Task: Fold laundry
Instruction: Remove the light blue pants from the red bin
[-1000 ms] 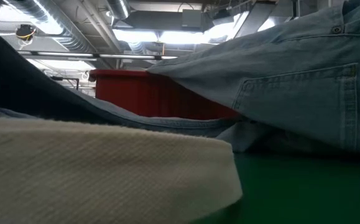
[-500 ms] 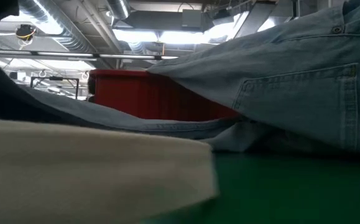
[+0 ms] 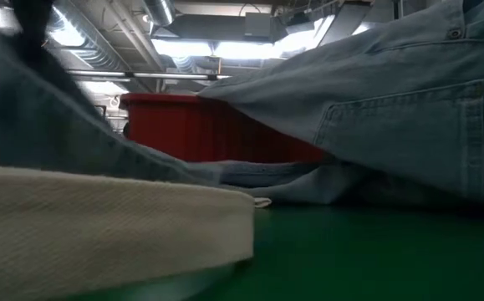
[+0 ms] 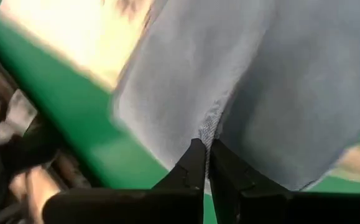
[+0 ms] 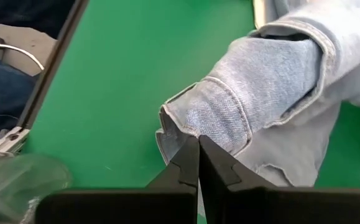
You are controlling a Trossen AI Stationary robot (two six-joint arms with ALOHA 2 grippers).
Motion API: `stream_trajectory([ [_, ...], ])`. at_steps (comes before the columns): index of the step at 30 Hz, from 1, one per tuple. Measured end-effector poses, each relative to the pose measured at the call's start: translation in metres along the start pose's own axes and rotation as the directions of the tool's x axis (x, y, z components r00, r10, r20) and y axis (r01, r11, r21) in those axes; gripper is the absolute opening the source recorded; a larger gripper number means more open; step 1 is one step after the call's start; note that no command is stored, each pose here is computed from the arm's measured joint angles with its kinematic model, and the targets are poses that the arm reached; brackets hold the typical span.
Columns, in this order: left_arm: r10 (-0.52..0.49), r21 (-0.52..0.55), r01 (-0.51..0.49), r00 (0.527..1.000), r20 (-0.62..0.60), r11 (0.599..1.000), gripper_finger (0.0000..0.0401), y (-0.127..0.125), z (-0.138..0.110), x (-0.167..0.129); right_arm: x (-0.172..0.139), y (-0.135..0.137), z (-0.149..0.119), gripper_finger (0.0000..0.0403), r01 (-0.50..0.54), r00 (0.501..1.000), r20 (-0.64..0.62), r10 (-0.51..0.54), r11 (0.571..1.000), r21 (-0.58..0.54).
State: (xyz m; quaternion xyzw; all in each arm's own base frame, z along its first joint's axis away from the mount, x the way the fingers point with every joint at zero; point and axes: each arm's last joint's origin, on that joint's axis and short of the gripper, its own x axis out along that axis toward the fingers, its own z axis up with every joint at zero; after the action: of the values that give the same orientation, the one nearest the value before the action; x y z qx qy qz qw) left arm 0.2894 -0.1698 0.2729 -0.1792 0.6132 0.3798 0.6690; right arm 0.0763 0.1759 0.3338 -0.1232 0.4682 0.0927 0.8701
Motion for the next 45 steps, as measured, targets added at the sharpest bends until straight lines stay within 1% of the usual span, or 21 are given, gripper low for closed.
stream_trajectory([
  [1, -0.026, 0.013, 0.025, 0.999, 0.039, 1.000, 0.0003, 0.004, 0.007, -0.006, 0.000, 0.001, 0.001, 0.0001, -0.006, 1.000, 0.005, 0.006, 1.000, -0.009],
  [2, -0.033, 0.005, 0.033, 0.997, 0.076, 0.999, 0.0003, 0.008, 0.013, -0.012, 0.000, 0.001, 0.001, 0.0001, -0.010, 1.000, 0.009, 0.010, 1.000, -0.014],
  [5, -0.069, -0.049, 0.078, 0.984, 0.163, 0.996, 0.0002, 0.023, 0.037, -0.027, 0.000, 0.001, 0.001, 0.0001, -0.013, 1.000, 0.011, 0.013, 0.999, -0.029],
  [8, -0.057, -0.092, 0.086, 0.958, 0.282, 0.992, 0.0002, 0.041, 0.060, -0.039, 0.000, 0.002, 0.001, 0.0001, -0.014, 1.000, 0.013, 0.015, 0.999, -0.031],
  [12, -0.009, -0.148, 0.074, 0.917, 0.399, 0.986, 0.0001, 0.074, 0.088, -0.052, 0.000, 0.002, 0.001, 0.0001, -0.017, 1.000, 0.012, 0.018, 0.999, -0.031],
  [16, 0.072, -0.213, 0.029, 0.890, 0.450, 0.977, 0.0001, 0.106, 0.115, -0.054, 0.000, 0.002, 0.001, 0.0001, -0.021, 1.000, 0.010, 0.022, 0.999, -0.032],
  [18, 0.111, -0.242, 0.003, 0.884, 0.454, 0.970, 0.0001, 0.123, 0.128, -0.053, 0.000, 0.002, 0.001, 0.0001, -0.023, 1.000, 0.009, 0.023, 0.999, -0.038],
  [22, 0.204, -0.281, -0.085, 0.880, 0.428, 0.956, 0.0000, 0.150, 0.154, -0.044, 0.000, 0.002, 0.001, 0.0001, -0.023, 1.000, 0.009, 0.023, 0.998, -0.055],
  [25, 0.229, -0.296, -0.111, 0.887, 0.400, 0.949, 0.0002, 0.164, 0.171, -0.036, 0.000, 0.002, 0.001, 0.0001, -0.023, 1.000, 0.009, 0.023, 0.998, -0.055],
  [27, 0.218, -0.292, -0.114, 0.910, 0.354, 0.950, 0.0011, 0.169, 0.180, -0.028, 0.000, 0.002, 0.001, 0.0001, -0.023, 1.000, 0.009, 0.023, 0.998, -0.055],
  [31, 0.146, -0.242, -0.084, 0.958, 0.248, 0.966, 0.0043, 0.175, 0.192, -0.015, 0.000, 0.002, 0.002, 0.0001, -0.024, 1.000, 0.011, 0.025, 0.998, -0.054],
  [33, 0.127, -0.225, -0.077, 0.968, 0.218, 0.971, 0.0062, 0.176, 0.195, -0.011, 0.000, 0.002, 0.002, 0.0001, -0.025, 1.000, 0.012, 0.026, 0.998, -0.054],
  [37, 0.131, -0.206, -0.089, 0.972, 0.196, 0.974, 0.0102, 0.176, 0.199, -0.005, 0.000, 0.002, 0.002, 0.0001, -0.025, 1.000, 0.012, 0.026, 0.998, -0.054],
  [40, 0.127, -0.232, -0.079, 0.972, 0.198, 0.969, 0.0128, 0.178, 0.201, -0.005, 0.000, 0.002, 0.002, 0.0001, -0.025, 1.000, 0.012, 0.026, 0.998, -0.056],
  [43, 0.101, -0.315, -0.024, 0.968, 0.231, 0.949, 0.0142, 0.176, 0.205, -0.005, 0.000, 0.002, 0.002, 0.0001, -0.025, 1.000, 0.012, 0.025, 0.998, -0.056],
  [45, 0.072, -0.345, 0.024, 0.962, 0.263, 0.938, 0.0144, 0.173, 0.209, -0.006, 0.000, 0.002, 0.002, 0.0001, -0.025, 1.000, 0.012, 0.025, 0.998, -0.056],
])
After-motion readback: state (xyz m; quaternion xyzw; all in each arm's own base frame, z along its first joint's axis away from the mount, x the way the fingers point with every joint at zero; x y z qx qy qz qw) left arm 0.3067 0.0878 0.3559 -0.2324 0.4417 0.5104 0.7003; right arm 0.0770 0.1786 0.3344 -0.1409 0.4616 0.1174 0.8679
